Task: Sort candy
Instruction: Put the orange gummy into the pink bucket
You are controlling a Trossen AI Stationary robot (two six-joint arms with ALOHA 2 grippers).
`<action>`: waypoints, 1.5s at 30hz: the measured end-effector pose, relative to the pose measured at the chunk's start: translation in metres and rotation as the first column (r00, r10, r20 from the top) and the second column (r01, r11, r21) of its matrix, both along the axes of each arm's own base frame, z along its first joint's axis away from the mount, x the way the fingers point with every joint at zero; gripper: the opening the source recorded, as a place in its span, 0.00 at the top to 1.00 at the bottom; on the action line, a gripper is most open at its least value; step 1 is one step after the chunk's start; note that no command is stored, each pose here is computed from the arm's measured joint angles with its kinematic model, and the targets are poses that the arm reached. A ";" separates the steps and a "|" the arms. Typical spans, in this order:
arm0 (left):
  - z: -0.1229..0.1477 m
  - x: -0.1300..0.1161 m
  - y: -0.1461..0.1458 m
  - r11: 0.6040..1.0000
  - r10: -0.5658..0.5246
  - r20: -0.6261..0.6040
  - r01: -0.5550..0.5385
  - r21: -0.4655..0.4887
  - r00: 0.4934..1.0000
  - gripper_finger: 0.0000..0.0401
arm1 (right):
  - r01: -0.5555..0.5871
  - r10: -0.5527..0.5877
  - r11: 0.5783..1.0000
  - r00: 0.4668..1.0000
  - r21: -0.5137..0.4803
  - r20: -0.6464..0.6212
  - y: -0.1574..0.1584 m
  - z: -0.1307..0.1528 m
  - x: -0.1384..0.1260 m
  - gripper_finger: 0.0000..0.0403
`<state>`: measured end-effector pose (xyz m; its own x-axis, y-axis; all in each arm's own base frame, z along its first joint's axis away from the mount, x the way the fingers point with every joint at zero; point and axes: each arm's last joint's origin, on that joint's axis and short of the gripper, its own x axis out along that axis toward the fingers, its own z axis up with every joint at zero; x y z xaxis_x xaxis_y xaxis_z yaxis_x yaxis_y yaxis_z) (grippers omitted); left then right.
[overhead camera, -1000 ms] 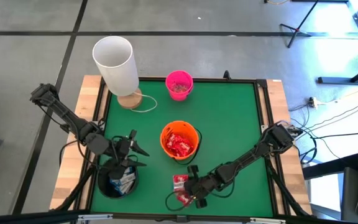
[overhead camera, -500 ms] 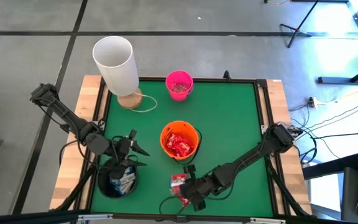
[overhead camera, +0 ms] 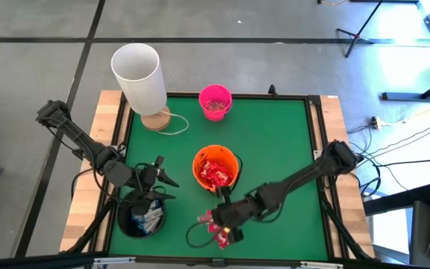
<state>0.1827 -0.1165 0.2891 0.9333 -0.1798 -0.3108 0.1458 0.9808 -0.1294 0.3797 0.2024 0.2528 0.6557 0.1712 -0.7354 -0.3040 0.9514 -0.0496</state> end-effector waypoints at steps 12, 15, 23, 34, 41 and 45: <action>-0.005 -0.001 0.003 0.997 0.046 -0.030 -0.044 0.057 0.998 0.58 | 0.110 -0.107 0.994 0.977 -0.002 0.184 -0.088 0.026 -0.010 0.99; -0.004 -0.001 0.003 0.996 0.055 -0.020 -0.053 0.074 0.998 0.58 | 0.166 -0.160 0.986 0.952 0.000 0.263 -0.120 0.032 -0.010 0.99; -0.004 -0.001 0.004 0.992 0.091 -0.010 -0.090 0.084 0.996 0.58 | 0.432 -0.413 0.902 0.853 0.013 0.318 -0.227 0.033 -0.005 0.99; -0.003 -0.001 0.005 0.990 0.112 -0.002 -0.111 0.089 0.994 0.58 | 0.668 -0.684 0.726 0.676 0.166 0.272 -0.370 0.025 -0.035 0.99; -0.004 -0.001 0.005 0.989 0.118 -0.003 -0.117 0.094 0.993 0.58 | 0.647 -0.690 0.723 0.686 0.241 0.230 -0.397 0.017 -0.045 0.99; -0.004 0.000 0.006 0.987 0.119 0.000 -0.118 0.111 0.993 0.58 | 0.646 -0.685 0.728 0.689 0.229 0.235 -0.398 0.016 -0.045 0.99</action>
<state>0.1828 -0.1102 0.2855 0.9438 -0.0325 -0.3290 0.0275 0.9994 -0.0198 0.3349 -0.1953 0.2687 0.8037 -0.3205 -0.5013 0.4214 0.9015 0.0992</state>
